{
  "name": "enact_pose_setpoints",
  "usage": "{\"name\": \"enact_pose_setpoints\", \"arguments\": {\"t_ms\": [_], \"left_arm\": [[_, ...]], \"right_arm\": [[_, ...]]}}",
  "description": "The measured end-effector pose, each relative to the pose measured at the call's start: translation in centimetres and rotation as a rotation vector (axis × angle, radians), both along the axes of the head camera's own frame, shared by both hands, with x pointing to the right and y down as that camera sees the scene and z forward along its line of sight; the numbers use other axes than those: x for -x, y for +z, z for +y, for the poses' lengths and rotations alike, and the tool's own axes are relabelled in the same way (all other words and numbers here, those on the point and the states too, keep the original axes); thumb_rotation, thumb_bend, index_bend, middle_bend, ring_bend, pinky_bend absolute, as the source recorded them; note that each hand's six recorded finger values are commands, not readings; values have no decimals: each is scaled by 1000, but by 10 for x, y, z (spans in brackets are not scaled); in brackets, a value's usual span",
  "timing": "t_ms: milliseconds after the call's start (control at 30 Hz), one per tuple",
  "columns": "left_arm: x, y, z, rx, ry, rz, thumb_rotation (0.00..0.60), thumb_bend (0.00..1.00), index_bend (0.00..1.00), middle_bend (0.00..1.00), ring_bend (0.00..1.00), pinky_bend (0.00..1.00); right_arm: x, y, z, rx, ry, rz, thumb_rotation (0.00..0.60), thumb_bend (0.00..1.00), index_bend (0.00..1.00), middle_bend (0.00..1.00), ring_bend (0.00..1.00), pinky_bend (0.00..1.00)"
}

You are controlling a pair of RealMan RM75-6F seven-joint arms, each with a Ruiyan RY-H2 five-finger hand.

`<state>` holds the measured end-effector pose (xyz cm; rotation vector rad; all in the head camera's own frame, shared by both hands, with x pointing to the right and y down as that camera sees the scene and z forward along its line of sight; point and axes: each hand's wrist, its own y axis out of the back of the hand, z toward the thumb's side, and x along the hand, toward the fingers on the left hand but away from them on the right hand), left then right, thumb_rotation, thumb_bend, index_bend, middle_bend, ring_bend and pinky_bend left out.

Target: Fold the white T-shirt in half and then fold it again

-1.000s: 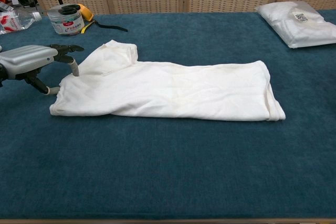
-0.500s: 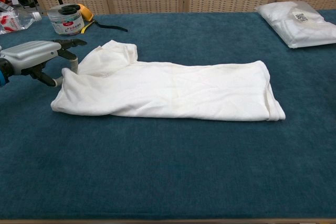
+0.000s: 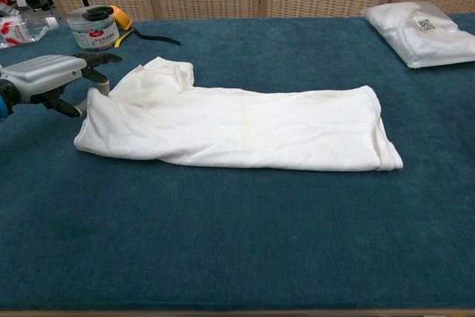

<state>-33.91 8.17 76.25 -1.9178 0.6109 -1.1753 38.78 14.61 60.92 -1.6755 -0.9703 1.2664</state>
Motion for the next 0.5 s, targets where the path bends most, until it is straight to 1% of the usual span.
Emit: {"name": "enact_pose_setpoints", "arguments": {"t_ms": [133,300,500], "left_arm": [[17,-5,-4,-10,-23,-20,600,598,716,0,0,0],[55,-16,-10,-23,-86,-64,600,600,720,0,0,0],[118,-31,-12,-30,-213,-138,600,611,721,0,0,0]], "right_arm": [[0,0,0,-1,0,-3,600,156,0,0,0,0],[1,0,0,1,-3,-3,600,156,0,0,0,0],[4,1,2,6,-11,-1,600,156,0,0,0,0]]}}
